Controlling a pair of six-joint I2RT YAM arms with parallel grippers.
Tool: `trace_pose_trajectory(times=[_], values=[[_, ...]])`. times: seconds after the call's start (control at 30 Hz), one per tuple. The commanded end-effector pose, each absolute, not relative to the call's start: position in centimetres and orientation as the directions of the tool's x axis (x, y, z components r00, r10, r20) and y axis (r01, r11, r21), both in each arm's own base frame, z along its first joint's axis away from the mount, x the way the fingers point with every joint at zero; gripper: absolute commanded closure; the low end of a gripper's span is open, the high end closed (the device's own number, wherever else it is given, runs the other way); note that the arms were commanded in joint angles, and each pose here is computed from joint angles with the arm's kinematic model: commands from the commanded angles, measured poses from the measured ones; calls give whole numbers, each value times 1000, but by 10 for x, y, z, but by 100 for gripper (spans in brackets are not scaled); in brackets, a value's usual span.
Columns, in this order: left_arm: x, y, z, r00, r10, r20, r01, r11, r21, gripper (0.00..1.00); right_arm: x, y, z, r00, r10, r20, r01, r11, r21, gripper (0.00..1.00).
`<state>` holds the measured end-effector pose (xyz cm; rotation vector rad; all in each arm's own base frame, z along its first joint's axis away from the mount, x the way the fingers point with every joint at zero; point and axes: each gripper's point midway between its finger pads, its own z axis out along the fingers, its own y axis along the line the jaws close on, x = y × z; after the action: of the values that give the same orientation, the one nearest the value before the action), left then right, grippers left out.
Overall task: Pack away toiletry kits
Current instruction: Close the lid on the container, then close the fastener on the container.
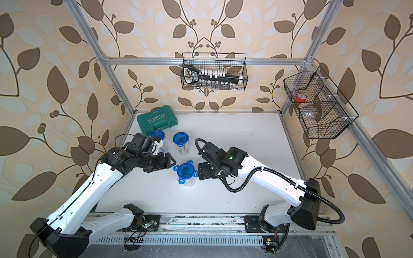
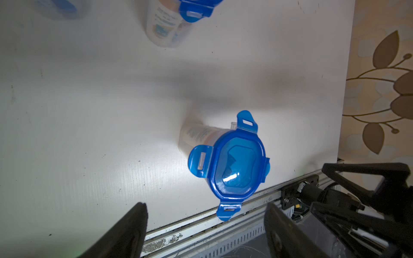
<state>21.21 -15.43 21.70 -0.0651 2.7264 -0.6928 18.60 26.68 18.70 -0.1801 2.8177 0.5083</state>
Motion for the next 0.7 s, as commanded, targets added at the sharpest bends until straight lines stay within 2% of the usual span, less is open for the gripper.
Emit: trace_pose_trajectory(times=[0.0,0.07,0.17,0.27,0.67], values=[[210,-157,215,-951,-57,-304,81,903,-422,16,191,288,174,-962,-26,-273,-139,904,405,20],[212,-154,211,-951,-49,-305,77,918,-389,16,193,294,167,-963,-41,-267,-150,903,403,23],[217,-142,206,-948,-48,-313,54,950,-309,21,198,299,157,-961,-75,-266,-174,911,374,27],[219,-139,203,-948,-26,-316,60,964,-259,23,204,299,148,-965,-87,-249,-174,919,354,28],[220,-160,200,-953,8,-302,95,958,-272,23,212,303,149,-962,-88,-260,-181,915,360,30]])
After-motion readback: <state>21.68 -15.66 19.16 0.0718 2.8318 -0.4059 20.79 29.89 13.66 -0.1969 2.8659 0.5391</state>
